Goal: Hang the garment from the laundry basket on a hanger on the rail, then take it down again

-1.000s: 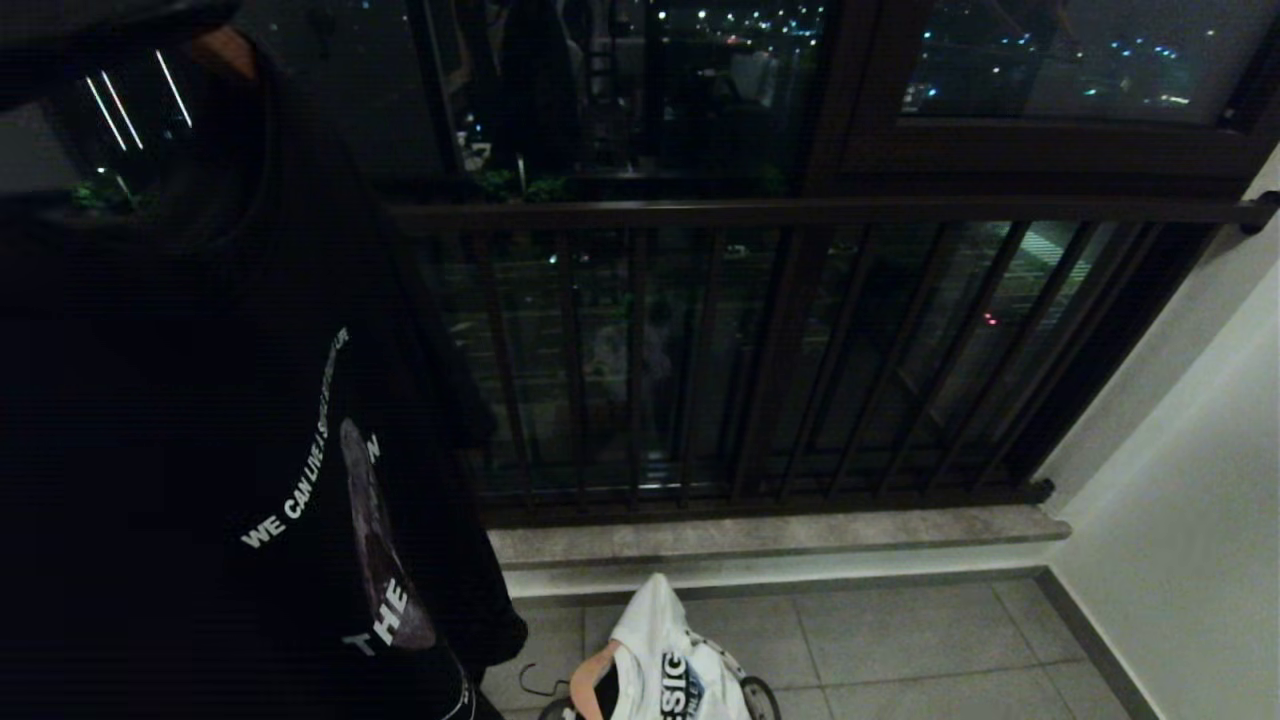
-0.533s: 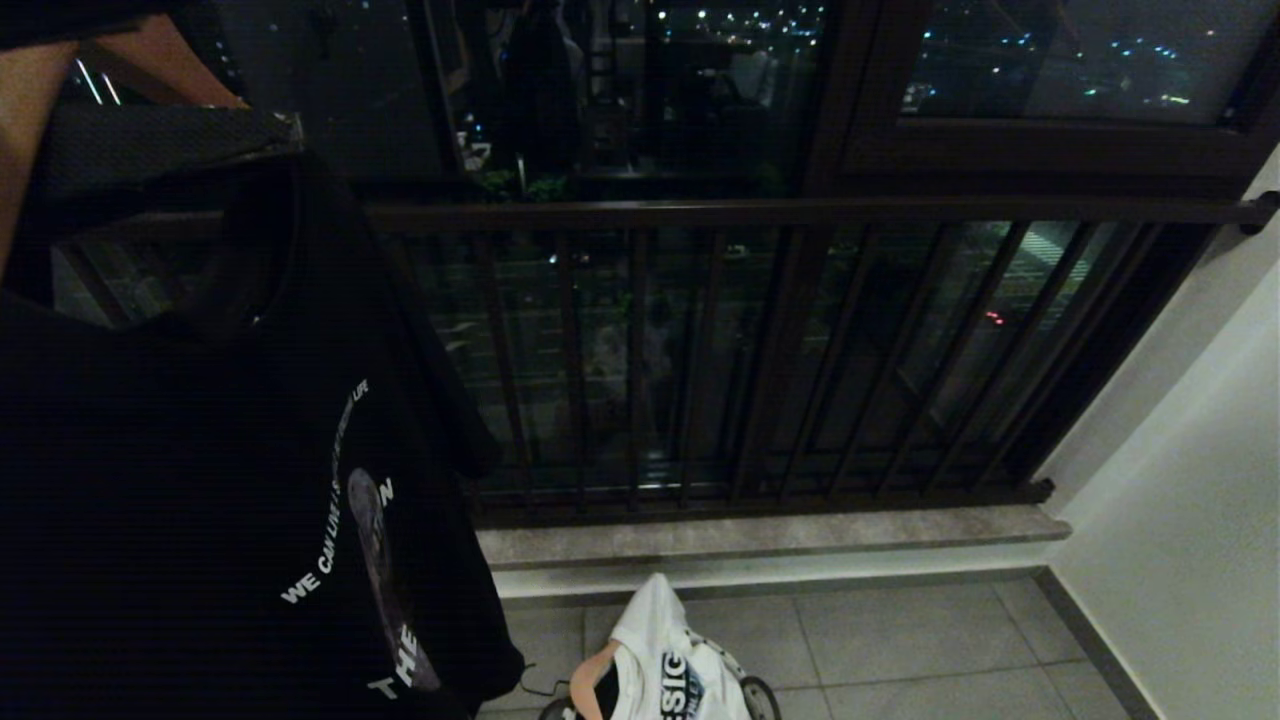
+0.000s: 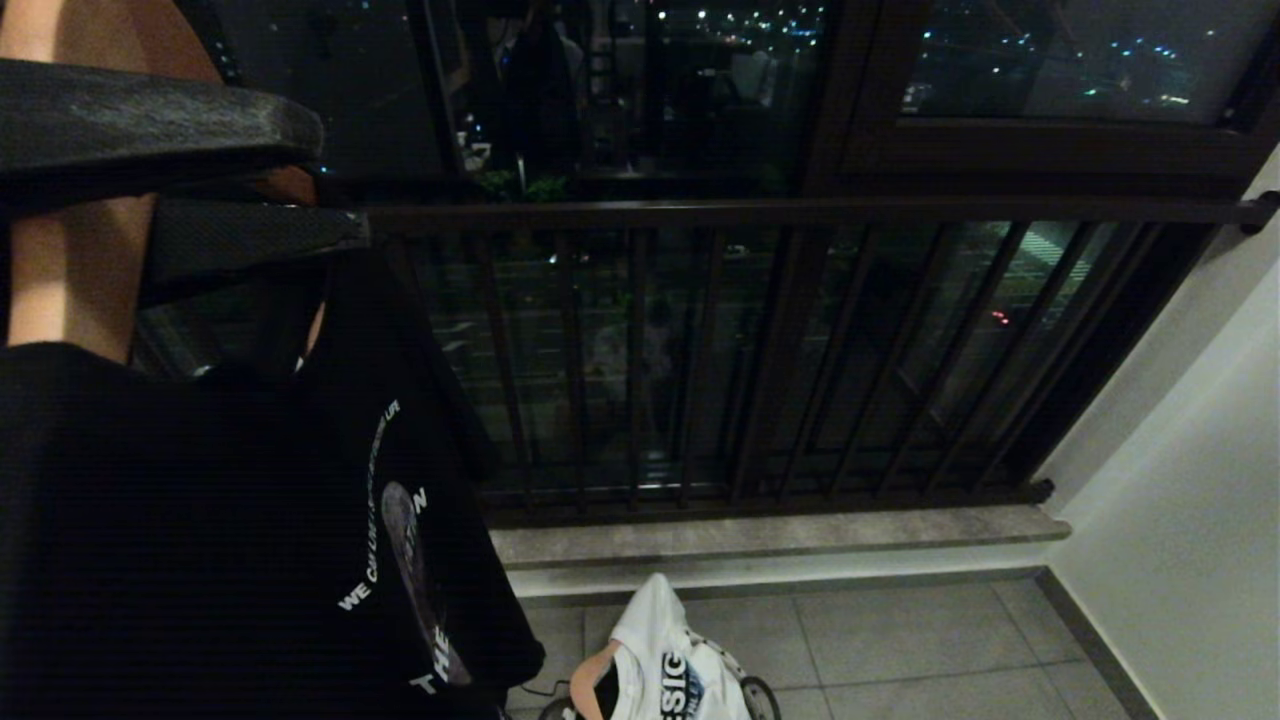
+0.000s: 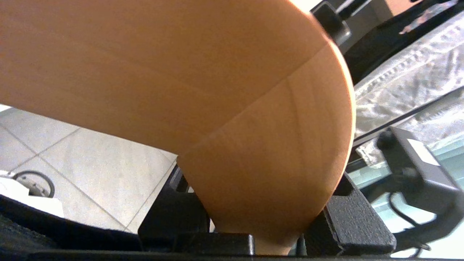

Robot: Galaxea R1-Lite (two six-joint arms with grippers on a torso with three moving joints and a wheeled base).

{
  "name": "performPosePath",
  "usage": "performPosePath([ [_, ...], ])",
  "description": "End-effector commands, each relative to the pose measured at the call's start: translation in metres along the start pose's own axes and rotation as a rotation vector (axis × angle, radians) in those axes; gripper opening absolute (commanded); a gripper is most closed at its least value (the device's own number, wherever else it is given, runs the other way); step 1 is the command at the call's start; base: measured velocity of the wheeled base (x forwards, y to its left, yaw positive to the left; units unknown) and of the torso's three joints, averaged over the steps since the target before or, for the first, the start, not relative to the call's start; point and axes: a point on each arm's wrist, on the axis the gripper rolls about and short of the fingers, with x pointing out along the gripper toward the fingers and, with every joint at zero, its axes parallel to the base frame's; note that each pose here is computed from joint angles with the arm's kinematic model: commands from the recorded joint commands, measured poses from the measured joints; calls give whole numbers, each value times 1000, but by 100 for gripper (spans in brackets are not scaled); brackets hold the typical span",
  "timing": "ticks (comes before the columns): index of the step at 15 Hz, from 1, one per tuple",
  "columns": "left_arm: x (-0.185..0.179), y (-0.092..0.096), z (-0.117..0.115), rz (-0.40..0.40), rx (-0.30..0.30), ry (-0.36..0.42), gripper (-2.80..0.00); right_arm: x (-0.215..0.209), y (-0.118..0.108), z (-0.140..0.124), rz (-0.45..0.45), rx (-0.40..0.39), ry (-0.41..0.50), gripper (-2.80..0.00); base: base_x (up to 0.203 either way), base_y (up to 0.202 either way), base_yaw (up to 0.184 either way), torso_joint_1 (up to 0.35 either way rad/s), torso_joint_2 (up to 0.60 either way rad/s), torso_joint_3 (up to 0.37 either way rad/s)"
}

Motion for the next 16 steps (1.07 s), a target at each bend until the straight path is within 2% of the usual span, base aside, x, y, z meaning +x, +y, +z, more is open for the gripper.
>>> performPosePath([
  [1, 6, 10, -1, 11, -25, 20, -280, 0, 0, 0, 1, 1, 1, -280, 0, 0, 0, 0, 0, 0],
  [10, 16, 27, -3, 27, -41, 26, -280, 0, 0, 0, 0, 1, 1, -280, 0, 0, 0, 0, 0, 0],
  [16, 17, 30, -3, 33, -49, 31, -280, 0, 0, 0, 0, 1, 1, -280, 0, 0, 0, 0, 0, 0],
])
